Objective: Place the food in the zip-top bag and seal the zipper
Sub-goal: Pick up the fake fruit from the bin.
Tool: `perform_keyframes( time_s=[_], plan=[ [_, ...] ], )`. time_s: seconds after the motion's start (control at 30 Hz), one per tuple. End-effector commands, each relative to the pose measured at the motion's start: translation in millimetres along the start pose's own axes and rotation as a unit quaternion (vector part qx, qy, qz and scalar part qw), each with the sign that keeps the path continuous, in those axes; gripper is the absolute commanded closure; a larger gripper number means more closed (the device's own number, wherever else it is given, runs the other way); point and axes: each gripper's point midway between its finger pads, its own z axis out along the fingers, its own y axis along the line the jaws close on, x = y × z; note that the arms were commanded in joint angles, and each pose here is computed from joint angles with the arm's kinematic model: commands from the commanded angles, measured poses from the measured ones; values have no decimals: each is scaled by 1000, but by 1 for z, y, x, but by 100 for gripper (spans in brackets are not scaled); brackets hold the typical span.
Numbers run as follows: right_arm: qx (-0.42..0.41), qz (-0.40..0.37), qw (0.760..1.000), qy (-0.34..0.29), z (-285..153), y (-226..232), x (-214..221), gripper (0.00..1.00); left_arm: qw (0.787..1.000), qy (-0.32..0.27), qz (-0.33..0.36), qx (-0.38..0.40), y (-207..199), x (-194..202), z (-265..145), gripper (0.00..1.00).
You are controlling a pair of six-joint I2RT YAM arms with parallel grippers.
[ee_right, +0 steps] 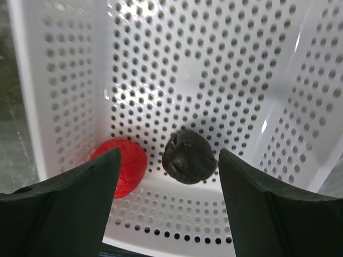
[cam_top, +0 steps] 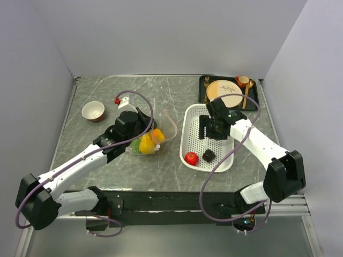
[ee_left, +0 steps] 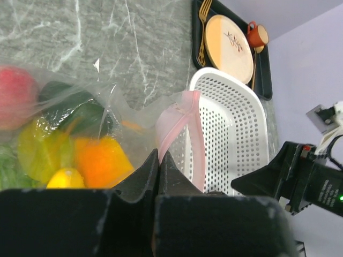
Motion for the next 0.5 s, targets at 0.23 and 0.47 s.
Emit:
perform_keyframes(
  time_s=[0.23,0.47],
  plan=[
    [-1,42,999,6,23,-5,33,15,999,-12,2,38,-24,-12,2,97],
    [-3,44,998,33,42,-6,52,16,999,-21,6,33,-23,-18,2,96]
  ],
)
